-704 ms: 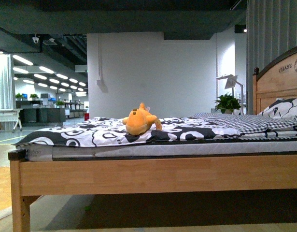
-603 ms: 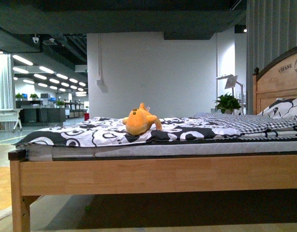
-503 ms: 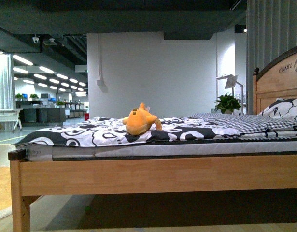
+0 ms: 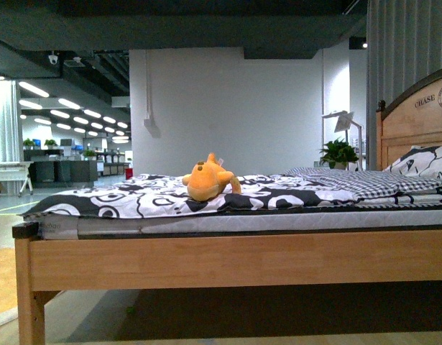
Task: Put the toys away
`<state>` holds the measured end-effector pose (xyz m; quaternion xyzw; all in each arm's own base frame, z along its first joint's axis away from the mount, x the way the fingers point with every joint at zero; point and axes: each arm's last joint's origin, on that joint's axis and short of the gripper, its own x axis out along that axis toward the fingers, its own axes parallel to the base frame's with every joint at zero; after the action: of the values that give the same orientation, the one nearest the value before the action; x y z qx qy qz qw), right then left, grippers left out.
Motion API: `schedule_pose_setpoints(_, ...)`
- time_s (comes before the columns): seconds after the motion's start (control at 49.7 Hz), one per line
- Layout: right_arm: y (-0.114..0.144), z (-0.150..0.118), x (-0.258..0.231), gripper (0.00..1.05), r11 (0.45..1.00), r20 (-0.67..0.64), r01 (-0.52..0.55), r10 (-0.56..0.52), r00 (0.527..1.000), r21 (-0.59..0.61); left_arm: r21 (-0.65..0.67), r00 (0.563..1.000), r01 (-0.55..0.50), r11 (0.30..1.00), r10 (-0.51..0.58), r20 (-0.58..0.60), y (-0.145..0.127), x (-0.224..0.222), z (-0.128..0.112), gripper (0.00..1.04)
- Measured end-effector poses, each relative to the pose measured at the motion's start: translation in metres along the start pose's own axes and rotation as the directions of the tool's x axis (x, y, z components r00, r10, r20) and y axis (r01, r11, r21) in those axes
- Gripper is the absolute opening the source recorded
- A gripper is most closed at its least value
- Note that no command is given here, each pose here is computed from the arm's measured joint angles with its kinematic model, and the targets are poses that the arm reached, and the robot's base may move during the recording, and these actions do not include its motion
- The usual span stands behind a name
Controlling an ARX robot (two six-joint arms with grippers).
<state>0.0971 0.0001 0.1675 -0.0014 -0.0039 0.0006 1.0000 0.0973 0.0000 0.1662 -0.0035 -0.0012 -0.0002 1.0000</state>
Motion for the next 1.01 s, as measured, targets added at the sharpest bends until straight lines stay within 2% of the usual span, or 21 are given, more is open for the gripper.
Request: schedule_pose_setpoints(1.005, 0.0000, 0.0000, 0.0000, 1.04, 1.000, 0.000, 0.000, 0.000, 1.000, 0.000, 0.000, 1.000, 0.000, 1.000, 0.000, 0.000, 0.0000, 0.0000, 0.0000, 0.99)
